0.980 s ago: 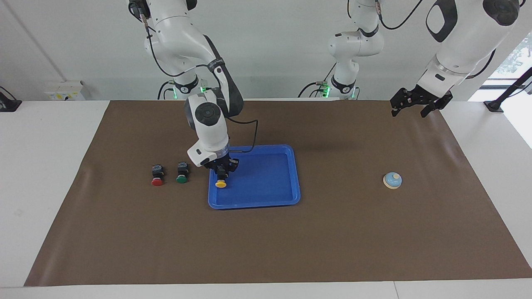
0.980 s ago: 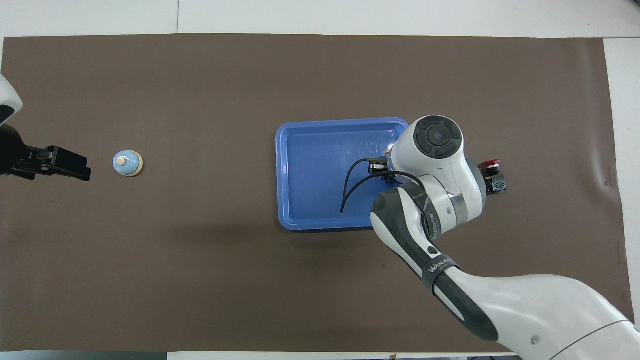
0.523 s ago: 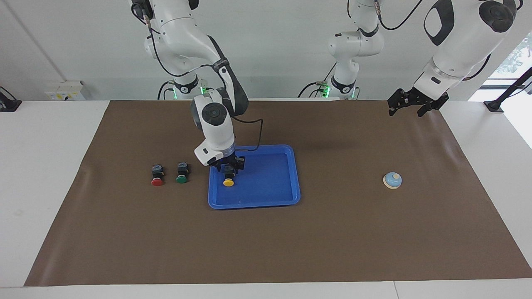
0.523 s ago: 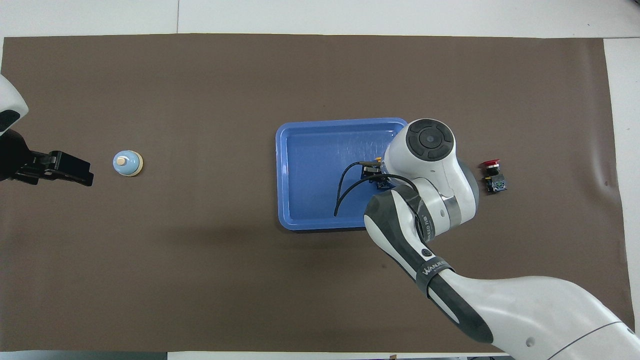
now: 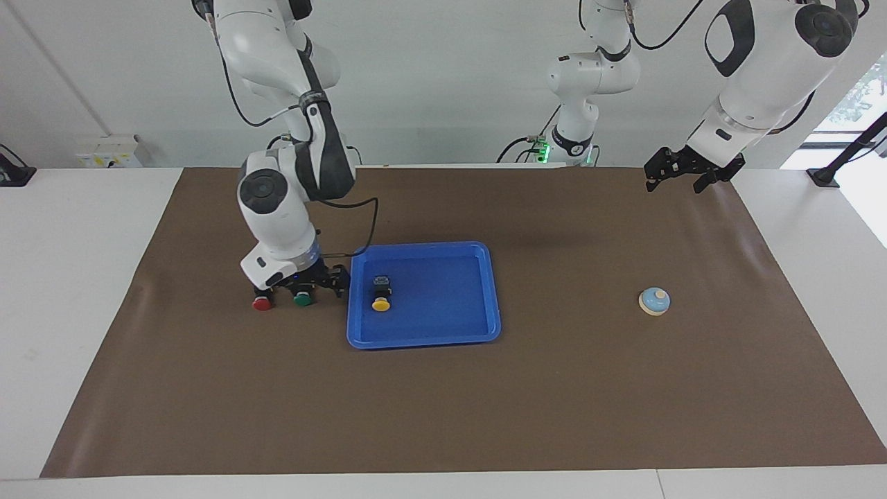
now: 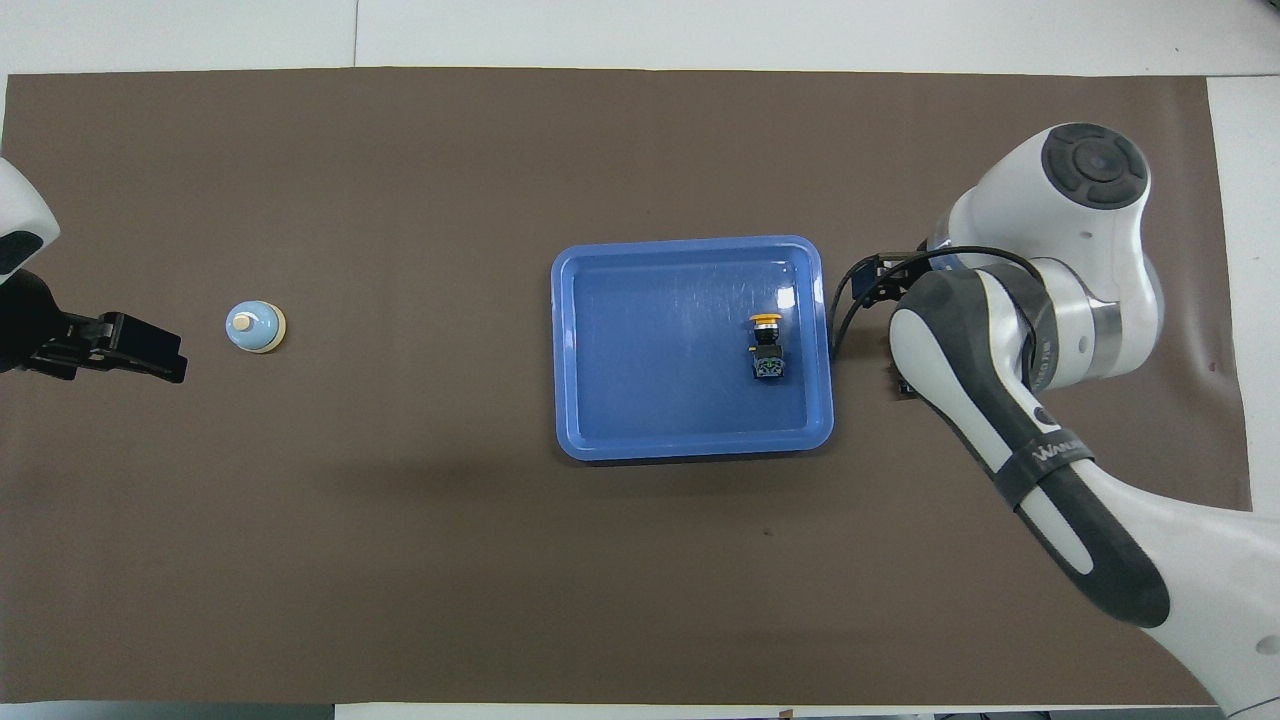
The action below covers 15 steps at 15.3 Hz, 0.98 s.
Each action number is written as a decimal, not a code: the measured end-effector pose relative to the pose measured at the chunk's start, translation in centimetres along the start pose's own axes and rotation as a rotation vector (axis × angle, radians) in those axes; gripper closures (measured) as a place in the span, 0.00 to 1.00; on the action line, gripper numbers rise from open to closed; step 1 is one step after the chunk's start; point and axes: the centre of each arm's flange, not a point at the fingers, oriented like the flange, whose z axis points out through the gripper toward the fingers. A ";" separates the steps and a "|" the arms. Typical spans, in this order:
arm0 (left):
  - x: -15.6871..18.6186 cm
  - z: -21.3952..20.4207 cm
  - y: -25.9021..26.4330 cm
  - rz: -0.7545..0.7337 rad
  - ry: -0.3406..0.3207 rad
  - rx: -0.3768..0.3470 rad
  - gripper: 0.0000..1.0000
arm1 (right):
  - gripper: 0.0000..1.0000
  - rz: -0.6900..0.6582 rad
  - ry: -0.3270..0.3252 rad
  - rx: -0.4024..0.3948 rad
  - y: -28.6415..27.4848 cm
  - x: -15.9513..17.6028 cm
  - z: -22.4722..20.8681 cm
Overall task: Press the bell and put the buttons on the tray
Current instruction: 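Lower the yellow button into the tray and open the right gripper, then grasp the red-capped button with the right gripper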
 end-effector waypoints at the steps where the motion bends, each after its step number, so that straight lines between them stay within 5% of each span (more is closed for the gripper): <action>1: -0.2 -0.2 0.0 -0.001 0.002 0.003 0.00 | 0.00 -0.011 -0.005 0.001 1.8 0.1 0.2; 15: -0.4 -0.5 -0.4 -0.007 0.008 0.004 0.00 | 0.00 -0.118 -0.056 0.010 9.2 -2.8 5.5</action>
